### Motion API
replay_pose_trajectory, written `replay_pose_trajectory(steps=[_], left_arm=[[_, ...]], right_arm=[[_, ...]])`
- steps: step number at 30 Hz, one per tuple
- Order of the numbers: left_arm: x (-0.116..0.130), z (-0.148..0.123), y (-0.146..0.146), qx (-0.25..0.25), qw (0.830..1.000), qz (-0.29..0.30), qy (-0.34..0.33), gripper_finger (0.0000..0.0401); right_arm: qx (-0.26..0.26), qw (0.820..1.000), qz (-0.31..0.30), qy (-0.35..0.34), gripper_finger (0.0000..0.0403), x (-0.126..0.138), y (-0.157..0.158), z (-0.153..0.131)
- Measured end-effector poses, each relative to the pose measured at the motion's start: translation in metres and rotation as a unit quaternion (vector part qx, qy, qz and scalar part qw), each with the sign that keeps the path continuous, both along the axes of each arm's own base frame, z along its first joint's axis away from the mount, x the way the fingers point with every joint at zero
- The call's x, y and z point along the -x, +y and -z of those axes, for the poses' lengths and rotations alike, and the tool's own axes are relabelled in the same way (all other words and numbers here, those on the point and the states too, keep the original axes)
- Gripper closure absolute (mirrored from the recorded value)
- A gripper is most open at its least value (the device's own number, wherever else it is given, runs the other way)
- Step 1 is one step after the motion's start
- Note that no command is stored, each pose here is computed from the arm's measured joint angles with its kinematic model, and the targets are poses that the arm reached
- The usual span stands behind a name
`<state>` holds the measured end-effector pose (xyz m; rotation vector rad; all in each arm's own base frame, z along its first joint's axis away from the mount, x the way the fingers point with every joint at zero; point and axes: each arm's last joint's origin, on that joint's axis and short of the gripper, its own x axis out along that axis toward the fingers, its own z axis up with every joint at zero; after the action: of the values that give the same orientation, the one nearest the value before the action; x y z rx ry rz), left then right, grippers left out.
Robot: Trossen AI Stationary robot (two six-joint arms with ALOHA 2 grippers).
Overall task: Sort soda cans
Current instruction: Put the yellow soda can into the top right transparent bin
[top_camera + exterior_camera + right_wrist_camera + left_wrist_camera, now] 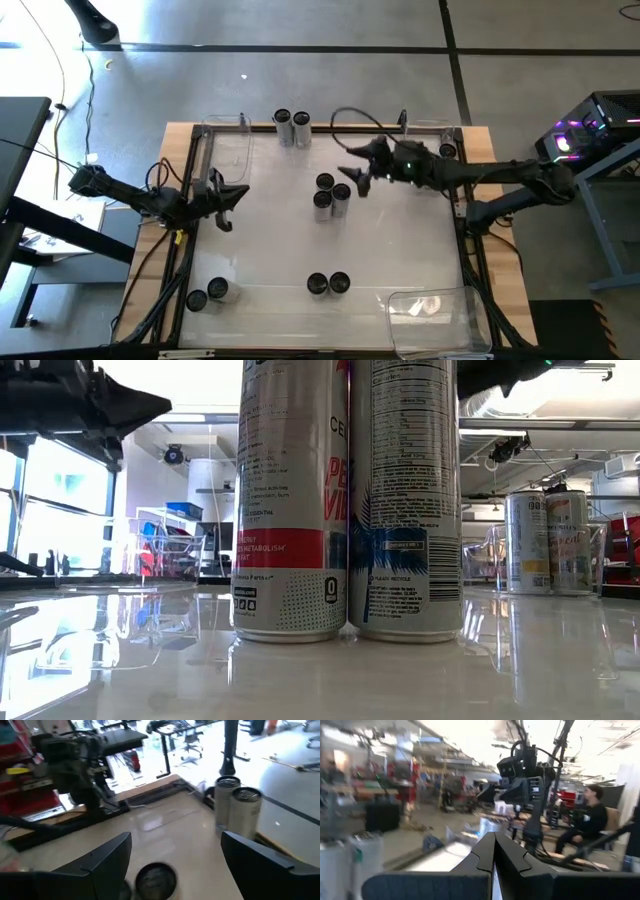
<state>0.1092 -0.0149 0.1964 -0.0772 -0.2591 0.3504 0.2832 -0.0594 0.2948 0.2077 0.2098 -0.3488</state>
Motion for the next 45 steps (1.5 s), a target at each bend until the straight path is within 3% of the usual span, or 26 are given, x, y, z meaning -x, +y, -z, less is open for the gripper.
replay_pose_trajectory(steps=[5, 9, 15, 18, 24, 29, 33, 37, 41, 45], left_arm=[[0.0, -0.003, 0.002, -0.025, 1.0, -0.005, -0.004, 0.0401], [-0.001, -0.002, 0.002, -0.016, 1.0, -0.002, -0.005, 0.0401], [-0.002, -0.001, 0.002, -0.014, 1.0, -0.001, -0.001, 0.0401], [-0.002, -0.001, 0.002, -0.014, 1.0, -0.001, -0.001, 0.0401], [-0.002, 0.0, 0.001, -0.003, 1.0, 0.011, -0.004, 0.0401], [-0.004, 0.006, -0.001, 0.013, 0.999, 0.043, 0.019, 0.0401], [-0.006, 0.012, -0.002, 0.038, 0.997, 0.053, 0.043, 0.0401], [-0.008, 0.018, -0.002, 0.063, 0.994, 0.057, 0.063, 0.0401], [-0.01, 0.022, -0.003, 0.067, 0.993, 0.057, 0.076, 0.0401], [-0.011, 0.022, -0.003, 0.062, 0.994, 0.052, 0.079, 0.0401]], right_arm=[[0.002, 0.997, -0.016, 0.08, 0.01, -0.025, -0.009, -0.02], [-0.047, 0.986, -0.049, 0.155, 0.01, -0.044, -0.024, -0.032], [-0.073, 0.957, 0.024, 0.278, 0.01, -0.068, -0.037, -0.05], [-0.092, 0.941, 0.011, 0.327, 0.01, -0.085, -0.04, -0.051], [-0.095, 0.925, -0.06, 0.363, 0.0093, -0.114, -0.047, -0.044], [-0.125, 0.91, -0.092, 0.385, 0.0087, -0.121, -0.054, -0.034], [-0.101, 0.904, -0.074, 0.41, 0.0086, -0.108, -0.052, -0.048], [-0.047, 0.904, -0.057, 0.421, 0.0086, -0.069, -0.039, -0.087], [-0.001, 0.911, -0.059, 0.407, 0.0086, -0.036, -0.029, -0.12], [0.025, 0.919, -0.077, 0.385, 0.0086, -0.017, -0.016, -0.136]])
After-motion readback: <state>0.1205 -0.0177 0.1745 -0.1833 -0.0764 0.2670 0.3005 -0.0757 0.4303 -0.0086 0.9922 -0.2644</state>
